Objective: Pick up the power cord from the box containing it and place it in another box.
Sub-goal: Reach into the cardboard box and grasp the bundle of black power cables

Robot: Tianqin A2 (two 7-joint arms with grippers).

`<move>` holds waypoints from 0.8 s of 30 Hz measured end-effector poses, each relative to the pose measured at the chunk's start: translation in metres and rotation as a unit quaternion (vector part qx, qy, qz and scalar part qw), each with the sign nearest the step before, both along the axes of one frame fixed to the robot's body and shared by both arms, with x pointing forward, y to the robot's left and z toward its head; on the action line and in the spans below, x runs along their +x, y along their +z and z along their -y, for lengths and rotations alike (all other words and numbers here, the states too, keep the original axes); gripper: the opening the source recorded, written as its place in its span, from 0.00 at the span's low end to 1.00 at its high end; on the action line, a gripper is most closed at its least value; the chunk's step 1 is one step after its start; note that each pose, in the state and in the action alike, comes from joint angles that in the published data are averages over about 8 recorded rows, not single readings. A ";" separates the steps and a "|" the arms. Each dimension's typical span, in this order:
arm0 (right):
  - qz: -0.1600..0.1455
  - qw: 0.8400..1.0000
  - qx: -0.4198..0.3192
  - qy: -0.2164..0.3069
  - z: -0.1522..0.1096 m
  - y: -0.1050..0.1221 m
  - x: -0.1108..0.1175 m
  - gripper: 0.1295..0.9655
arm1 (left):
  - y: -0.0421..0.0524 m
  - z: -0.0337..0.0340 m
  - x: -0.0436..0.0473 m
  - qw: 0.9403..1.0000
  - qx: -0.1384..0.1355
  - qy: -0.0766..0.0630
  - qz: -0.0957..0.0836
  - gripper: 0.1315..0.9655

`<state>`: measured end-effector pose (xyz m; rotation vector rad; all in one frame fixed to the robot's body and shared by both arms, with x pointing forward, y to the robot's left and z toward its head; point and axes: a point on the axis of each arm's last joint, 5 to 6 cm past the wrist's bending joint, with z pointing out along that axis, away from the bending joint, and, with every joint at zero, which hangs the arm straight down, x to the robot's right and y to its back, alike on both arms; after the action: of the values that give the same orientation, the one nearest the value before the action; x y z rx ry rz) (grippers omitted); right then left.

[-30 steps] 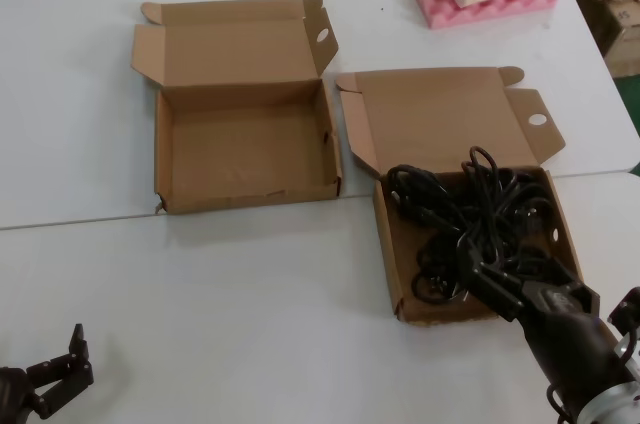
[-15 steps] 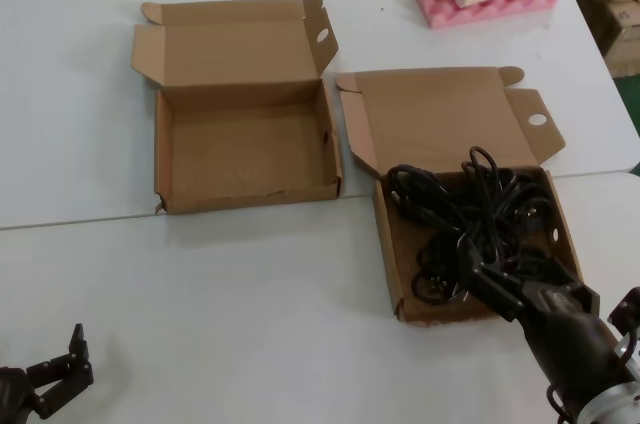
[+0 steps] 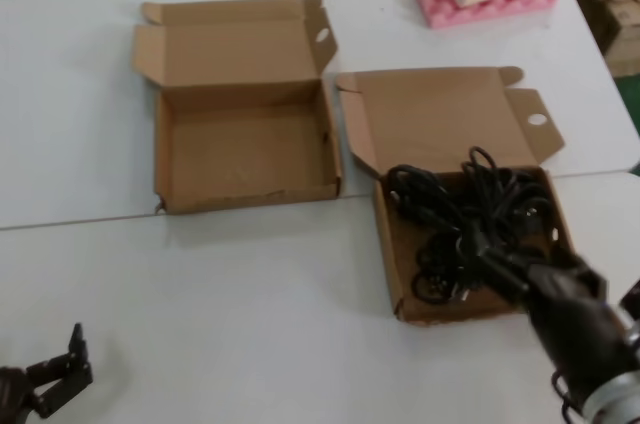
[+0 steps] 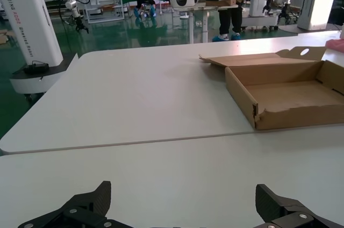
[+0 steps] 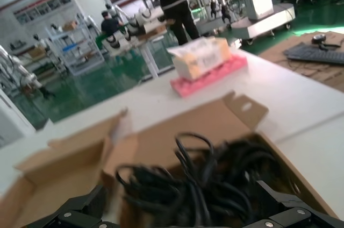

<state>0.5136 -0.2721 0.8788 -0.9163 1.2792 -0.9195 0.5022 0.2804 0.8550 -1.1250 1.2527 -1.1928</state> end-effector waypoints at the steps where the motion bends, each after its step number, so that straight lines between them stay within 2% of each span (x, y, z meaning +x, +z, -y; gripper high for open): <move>1: 0.005 1.000 -0.001 -0.001 -0.001 0.006 -0.002 1.00 | 0.0000 0.0000 0.0000 1.000 0.000 0.000 0.000 0.99; 6: 0.028 0.999 -0.029 0.001 -0.010 0.035 -0.008 1.00 | 0.0000 0.0000 0.0000 1.000 0.000 0.000 0.000 0.98; 10: 0.044 0.995 -0.087 0.015 -0.019 0.046 -0.009 1.00 | 0.0000 0.0000 0.0000 1.000 0.000 0.000 0.000 0.94; 16: 0.048 0.981 -0.184 0.046 -0.023 0.039 0.003 1.00 | 0.0000 0.0000 0.0000 1.000 0.000 0.000 0.000 0.86; 20: 0.031 0.972 -0.229 0.045 -0.016 0.029 0.012 1.00 | 0.0000 0.0000 0.0000 1.000 0.000 0.000 0.000 0.86; 24: 0.008 0.969 -0.247 0.027 -0.006 0.017 0.017 1.00 | 0.0000 0.0000 0.0000 1.000 0.000 0.000 0.000 0.77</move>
<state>0.5309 -0.2658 0.8956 -1.3199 1.0185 -1.2278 0.5022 0.2804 0.8550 -1.1250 1.2528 -1.1928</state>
